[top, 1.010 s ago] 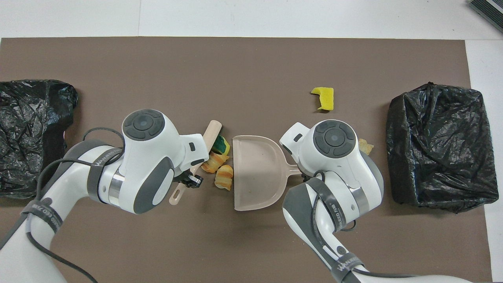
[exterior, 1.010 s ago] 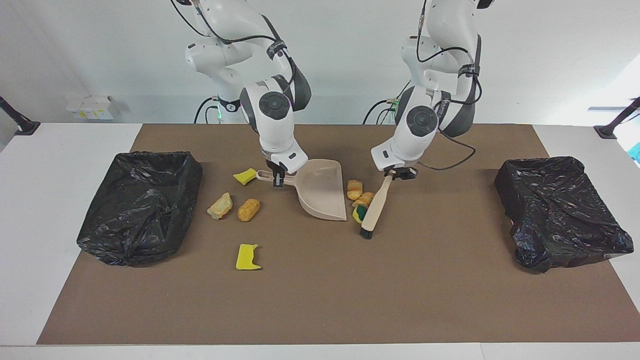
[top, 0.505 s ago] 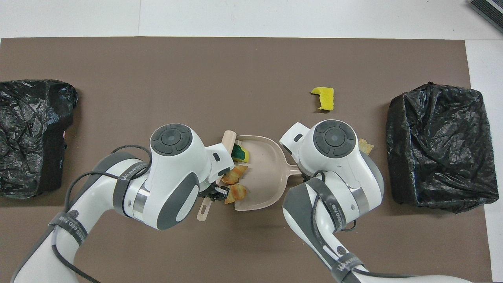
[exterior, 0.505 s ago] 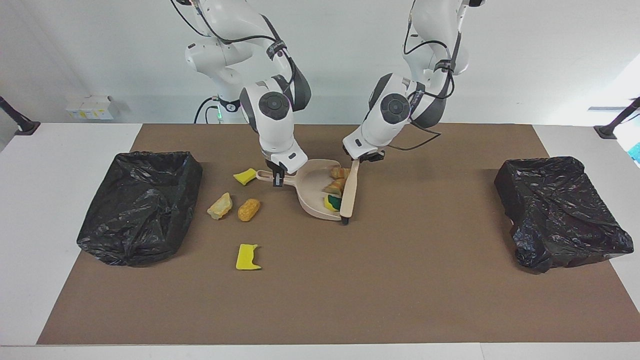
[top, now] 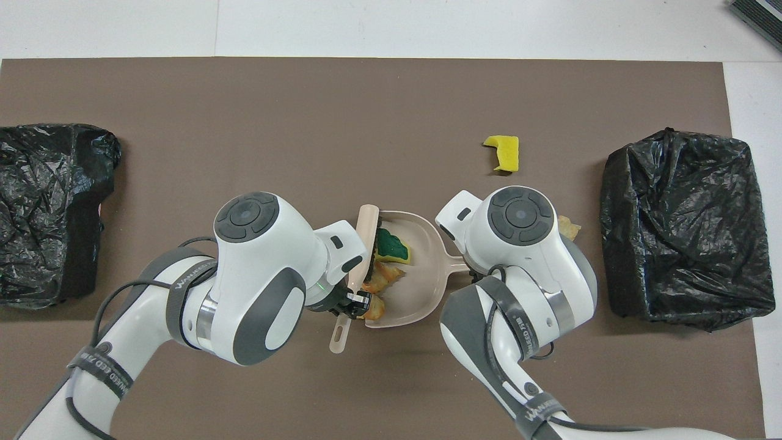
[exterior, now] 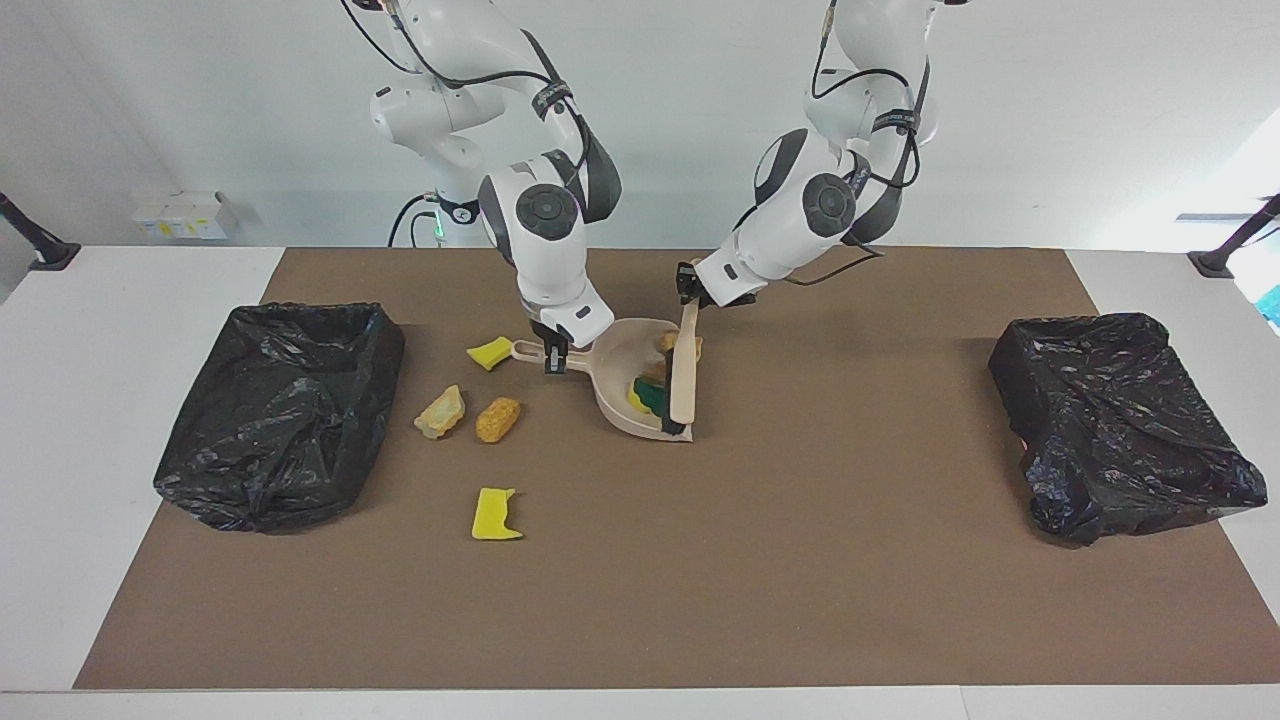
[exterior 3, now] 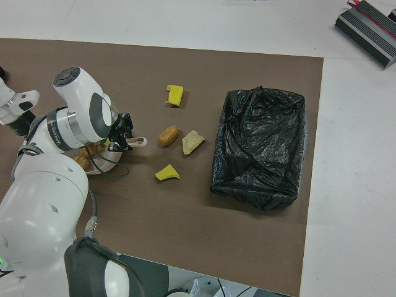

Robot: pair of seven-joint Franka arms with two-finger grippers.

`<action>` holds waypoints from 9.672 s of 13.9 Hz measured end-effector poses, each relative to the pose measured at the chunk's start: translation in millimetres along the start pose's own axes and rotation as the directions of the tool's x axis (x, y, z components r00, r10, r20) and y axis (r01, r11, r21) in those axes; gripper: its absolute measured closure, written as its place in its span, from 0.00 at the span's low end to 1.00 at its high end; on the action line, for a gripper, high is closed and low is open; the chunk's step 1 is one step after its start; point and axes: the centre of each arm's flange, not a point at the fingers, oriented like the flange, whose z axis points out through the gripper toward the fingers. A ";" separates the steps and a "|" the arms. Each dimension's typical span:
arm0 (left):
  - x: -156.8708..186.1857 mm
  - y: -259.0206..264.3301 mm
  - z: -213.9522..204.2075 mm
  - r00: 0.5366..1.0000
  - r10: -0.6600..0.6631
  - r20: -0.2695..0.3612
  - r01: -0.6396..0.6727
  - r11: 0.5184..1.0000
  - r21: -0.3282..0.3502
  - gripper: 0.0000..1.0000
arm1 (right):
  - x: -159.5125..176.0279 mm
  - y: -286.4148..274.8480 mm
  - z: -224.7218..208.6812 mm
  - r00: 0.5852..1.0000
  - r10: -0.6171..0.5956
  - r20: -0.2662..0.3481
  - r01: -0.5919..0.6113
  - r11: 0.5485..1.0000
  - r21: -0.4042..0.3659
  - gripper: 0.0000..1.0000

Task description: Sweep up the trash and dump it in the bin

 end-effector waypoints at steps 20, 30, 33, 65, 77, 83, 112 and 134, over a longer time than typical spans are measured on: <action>-120.7 28.4 78.8 0.925 -0.376 -0.051 0.379 0.912 0.159 0.74 | -8.1 1.2 1.4 0.997 -0.081 0.002 0.081 0.997 0.003 0.68; -131.1 72.2 91.7 0.950 -0.266 -0.165 0.279 0.958 0.061 0.74 | -3.9 -1.5 1.5 0.996 -0.090 0.002 0.090 0.996 0.000 0.68; -131.4 79.7 84.1 0.951 -0.256 -0.171 0.267 0.962 0.049 0.74 | -4.1 -1.3 1.4 0.996 -0.089 0.002 0.089 0.996 0.000 0.68; -236.8 54.7 172.2 0.971 -0.085 -0.225 0.162 0.921 0.354 0.74 | -415.3 25.6 -140.2 0.978 -0.201 -0.063 0.202 0.979 0.006 0.68; -234.5 54.3 176.1 0.971 -0.087 -0.222 0.164 0.920 0.356 0.19 | -532.6 5.4 -149.8 0.939 0.035 0.343 -0.015 0.998 -0.062 0.68; -225.3 67.5 149.8 0.971 -0.111 -0.211 0.181 0.918 0.352 0.00 | -488.6 8.1 -132.6 0.848 0.187 0.495 -0.163 0.982 -0.091 0.68; -56.9 -149.4 -260.7 0.938 -0.019 -0.346 0.144 0.930 0.338 0.00 | -401.9 -17.3 -204.5 0.649 0.125 0.750 -0.049 0.991 -0.123 0.68; -17.1 -162.8 -313.2 0.925 0.071 -0.372 0.099 0.903 0.419 0.00 | -406.3 -25.2 -214.4 0.750 0.118 0.651 -0.072 0.993 -0.097 0.68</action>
